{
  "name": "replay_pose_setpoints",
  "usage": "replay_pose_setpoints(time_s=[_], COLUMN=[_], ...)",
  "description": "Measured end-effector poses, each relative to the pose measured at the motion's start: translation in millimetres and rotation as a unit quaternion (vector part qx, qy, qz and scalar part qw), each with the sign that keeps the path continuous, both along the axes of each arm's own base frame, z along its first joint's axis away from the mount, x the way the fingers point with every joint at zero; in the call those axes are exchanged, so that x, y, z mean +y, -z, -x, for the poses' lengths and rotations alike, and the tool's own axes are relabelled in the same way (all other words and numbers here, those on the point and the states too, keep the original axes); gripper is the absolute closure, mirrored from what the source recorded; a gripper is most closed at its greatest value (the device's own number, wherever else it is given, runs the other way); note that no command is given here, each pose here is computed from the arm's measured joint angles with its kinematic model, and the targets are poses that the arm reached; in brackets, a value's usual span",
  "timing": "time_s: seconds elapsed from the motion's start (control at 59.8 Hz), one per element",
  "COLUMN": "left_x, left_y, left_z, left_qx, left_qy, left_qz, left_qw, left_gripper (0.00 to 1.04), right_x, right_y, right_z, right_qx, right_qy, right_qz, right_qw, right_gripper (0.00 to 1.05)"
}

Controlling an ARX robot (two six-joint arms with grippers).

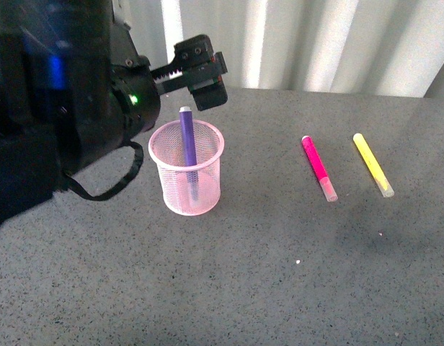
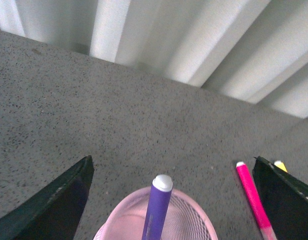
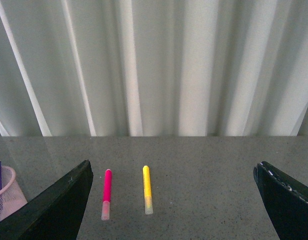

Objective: Insert purple and pink pens into pink cup

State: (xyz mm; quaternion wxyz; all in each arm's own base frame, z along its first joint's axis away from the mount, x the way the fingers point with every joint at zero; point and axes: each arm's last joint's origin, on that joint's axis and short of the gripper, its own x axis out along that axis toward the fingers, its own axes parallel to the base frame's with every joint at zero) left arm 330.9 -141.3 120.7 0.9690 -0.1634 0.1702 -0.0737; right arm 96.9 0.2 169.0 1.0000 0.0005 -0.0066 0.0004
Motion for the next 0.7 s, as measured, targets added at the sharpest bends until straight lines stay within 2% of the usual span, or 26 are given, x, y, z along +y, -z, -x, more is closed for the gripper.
replay_pose_setpoints(time_s=[0.234, 0.334, 0.468, 0.502, 0.585, 0.702], left_x=[54, 60, 60, 59, 66, 84], left_y=[-57, -66, -63, -59, -49, -49], left_z=[34, 37, 37, 37, 46, 71], left_qx=[0.082, 0.070, 0.073, 0.061, -0.045, -0.140], left_qy=[0.060, 0.059, 0.067, 0.057, -0.025, -0.063], left_qz=[-0.124, -0.141, -0.152, -0.166, -0.180, -0.161], left_qw=[0.987, 0.986, 0.983, 0.983, 0.982, 0.975], left_gripper=[0.07, 0.07, 0.07, 0.09, 0.23, 0.43], right_x=[0, 0, 0, 0, 0, 0], right_y=[0, 0, 0, 0, 0, 0], right_z=[0, 0, 0, 0, 0, 0], right_qx=[0.000, 0.000, 0.000, 0.000, 0.000, 0.000], right_qy=[0.000, 0.000, 0.000, 0.000, 0.000, 0.000], right_qz=[0.000, 0.000, 0.000, 0.000, 0.000, 0.000], right_qw=[1.000, 1.000, 1.000, 1.000, 1.000, 1.000], right_gripper=[0.07, 0.07, 0.07, 0.07, 0.07, 0.07])
